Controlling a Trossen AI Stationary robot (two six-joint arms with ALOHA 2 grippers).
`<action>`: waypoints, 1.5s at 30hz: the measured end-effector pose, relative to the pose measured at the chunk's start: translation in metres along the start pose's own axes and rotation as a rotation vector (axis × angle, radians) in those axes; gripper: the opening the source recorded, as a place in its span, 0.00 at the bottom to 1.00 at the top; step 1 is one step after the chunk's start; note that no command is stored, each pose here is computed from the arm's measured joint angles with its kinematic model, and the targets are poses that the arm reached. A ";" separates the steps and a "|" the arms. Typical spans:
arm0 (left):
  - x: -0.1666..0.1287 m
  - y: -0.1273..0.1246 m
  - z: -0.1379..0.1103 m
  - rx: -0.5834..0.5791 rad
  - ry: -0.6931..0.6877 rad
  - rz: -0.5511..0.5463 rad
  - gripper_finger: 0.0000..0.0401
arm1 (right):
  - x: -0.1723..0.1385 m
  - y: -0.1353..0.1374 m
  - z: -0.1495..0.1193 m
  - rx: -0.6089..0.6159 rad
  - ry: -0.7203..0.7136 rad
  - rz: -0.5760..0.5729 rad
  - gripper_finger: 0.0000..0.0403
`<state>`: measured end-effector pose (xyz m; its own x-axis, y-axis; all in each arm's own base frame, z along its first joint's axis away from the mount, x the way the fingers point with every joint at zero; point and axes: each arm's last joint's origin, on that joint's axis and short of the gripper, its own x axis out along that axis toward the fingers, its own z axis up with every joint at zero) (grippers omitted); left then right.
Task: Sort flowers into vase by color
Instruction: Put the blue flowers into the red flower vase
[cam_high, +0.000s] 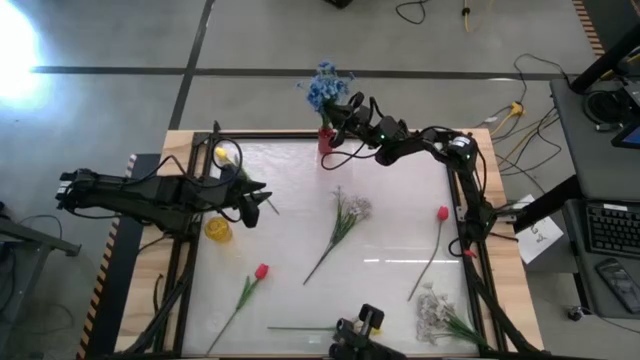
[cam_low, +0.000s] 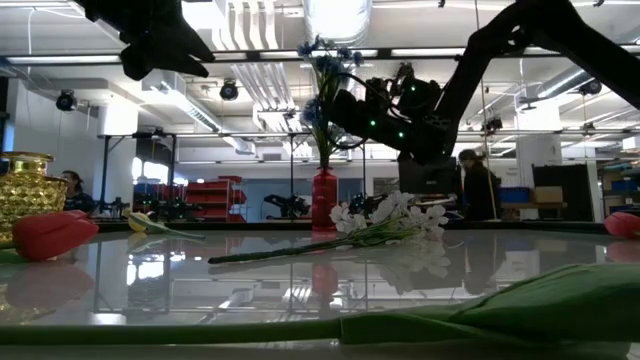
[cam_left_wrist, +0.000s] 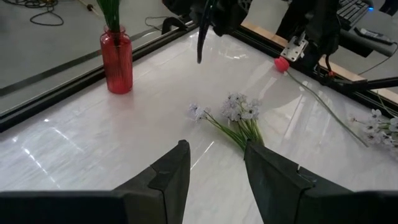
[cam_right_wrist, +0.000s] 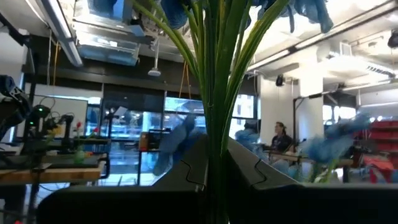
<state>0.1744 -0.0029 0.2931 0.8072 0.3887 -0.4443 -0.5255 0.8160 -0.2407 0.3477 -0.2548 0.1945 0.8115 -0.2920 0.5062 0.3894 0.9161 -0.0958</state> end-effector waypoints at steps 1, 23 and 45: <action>0.000 0.000 0.000 -0.002 -0.001 0.000 0.35 | 0.000 0.000 -0.001 0.012 0.002 0.000 0.04; -0.014 0.004 0.017 0.077 0.051 0.062 0.35 | -0.017 0.015 -0.015 0.110 0.123 0.016 0.12; -0.015 0.006 0.017 0.079 0.065 0.072 0.35 | -0.018 0.030 0.033 0.075 0.581 0.014 0.41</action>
<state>0.1635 0.0038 0.3129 0.7475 0.4211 -0.5137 -0.5566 0.8192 -0.1385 0.3302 -0.2126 0.2109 0.9304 -0.3631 -0.0499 0.3621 0.9317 -0.0279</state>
